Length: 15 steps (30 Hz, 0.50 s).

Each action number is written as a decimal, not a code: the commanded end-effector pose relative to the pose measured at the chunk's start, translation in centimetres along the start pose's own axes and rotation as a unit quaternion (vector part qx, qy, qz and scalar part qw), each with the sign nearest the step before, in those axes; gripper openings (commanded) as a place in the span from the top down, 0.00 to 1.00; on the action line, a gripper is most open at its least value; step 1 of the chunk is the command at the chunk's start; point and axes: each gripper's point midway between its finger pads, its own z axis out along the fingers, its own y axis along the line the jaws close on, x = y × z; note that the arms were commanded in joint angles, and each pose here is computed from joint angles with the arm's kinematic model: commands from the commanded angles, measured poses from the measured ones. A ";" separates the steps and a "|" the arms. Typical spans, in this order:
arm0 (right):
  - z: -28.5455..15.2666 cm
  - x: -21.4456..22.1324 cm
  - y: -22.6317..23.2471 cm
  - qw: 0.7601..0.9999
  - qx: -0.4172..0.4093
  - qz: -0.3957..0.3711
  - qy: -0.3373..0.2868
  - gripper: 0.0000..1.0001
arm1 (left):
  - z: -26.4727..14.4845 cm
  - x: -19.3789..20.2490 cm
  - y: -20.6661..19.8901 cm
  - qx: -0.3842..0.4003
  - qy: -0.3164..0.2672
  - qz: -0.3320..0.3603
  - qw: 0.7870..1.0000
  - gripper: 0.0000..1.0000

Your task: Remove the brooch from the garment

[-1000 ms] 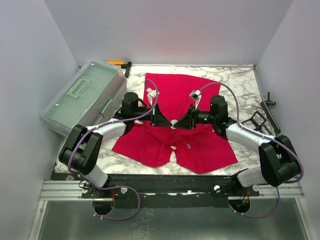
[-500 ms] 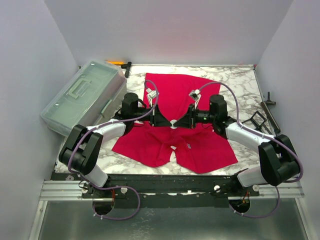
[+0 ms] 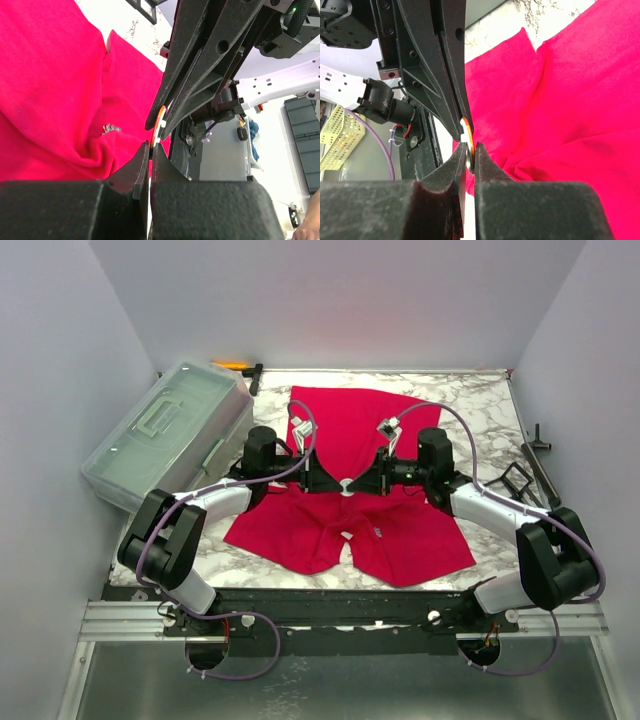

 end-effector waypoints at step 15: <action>-0.7 -1.0 1.2 0.998 -0.012 -0.055 0.005 0.62 | -0.2 0.1 0.8 -0.005 -0.004 -0.022 1.000 1.00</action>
